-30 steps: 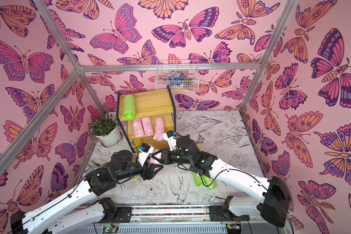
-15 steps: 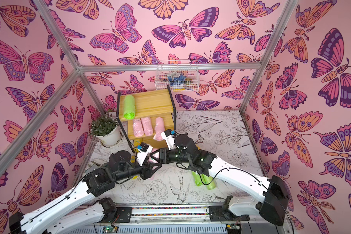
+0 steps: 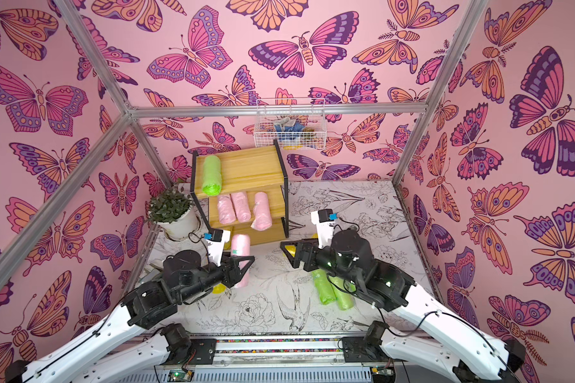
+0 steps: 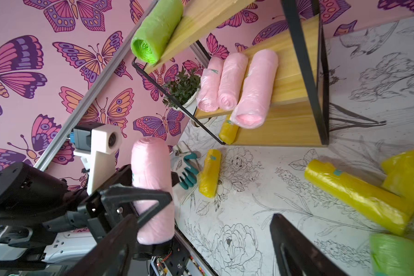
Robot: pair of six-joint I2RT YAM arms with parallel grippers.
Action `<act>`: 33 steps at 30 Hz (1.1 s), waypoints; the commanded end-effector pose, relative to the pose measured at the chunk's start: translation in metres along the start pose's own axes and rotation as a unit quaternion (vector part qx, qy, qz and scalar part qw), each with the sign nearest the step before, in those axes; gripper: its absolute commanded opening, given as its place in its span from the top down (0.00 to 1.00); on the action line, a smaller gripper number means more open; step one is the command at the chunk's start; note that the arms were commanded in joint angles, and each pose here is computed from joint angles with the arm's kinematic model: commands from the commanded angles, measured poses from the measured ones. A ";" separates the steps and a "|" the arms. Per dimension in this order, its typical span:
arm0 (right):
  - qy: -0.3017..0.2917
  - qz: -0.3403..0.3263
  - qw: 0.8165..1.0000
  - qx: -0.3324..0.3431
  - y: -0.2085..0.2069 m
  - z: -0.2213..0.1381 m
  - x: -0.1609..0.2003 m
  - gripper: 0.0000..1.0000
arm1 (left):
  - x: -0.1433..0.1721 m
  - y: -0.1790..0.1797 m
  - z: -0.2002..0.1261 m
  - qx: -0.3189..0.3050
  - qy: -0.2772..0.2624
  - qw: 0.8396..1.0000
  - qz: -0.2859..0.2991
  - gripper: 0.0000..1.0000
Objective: Sort the rolls of trash bags by color and place them on the shelf
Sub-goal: Pick up the roll of trash bags from the center of the board.
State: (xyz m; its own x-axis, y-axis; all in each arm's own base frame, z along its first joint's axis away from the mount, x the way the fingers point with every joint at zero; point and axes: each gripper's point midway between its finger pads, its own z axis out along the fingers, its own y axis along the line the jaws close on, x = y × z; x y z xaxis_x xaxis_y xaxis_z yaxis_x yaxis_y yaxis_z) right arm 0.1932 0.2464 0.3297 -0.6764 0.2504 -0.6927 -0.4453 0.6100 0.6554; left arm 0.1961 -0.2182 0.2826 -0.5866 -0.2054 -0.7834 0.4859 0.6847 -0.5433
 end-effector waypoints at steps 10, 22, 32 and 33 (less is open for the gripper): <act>0.042 0.215 0.956 -0.195 0.043 0.044 0.037 0.06 | -0.070 0.002 -0.029 0.046 -0.210 0.953 -0.216 1.00; 0.051 0.276 0.916 -0.287 0.107 0.069 0.041 0.11 | -0.068 0.006 -0.022 0.048 -0.213 0.936 -0.276 1.00; 0.062 0.293 0.907 -0.296 0.121 0.092 0.056 0.23 | -0.071 -0.001 -0.023 0.064 -0.208 0.932 -0.289 1.00; 0.059 0.291 0.908 -0.294 0.121 0.093 0.054 0.26 | -0.070 -0.003 -0.023 0.067 -0.205 0.932 -0.290 1.00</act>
State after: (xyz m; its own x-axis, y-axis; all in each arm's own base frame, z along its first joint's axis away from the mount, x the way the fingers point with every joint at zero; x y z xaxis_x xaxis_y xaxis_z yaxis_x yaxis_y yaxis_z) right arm 0.1558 0.4040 0.3084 -0.9502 0.2663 -0.1618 -0.1736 -0.0214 0.9846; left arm 0.2242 -0.1878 0.3314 -0.4898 -0.7712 -0.4067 0.2217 0.3410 -0.9136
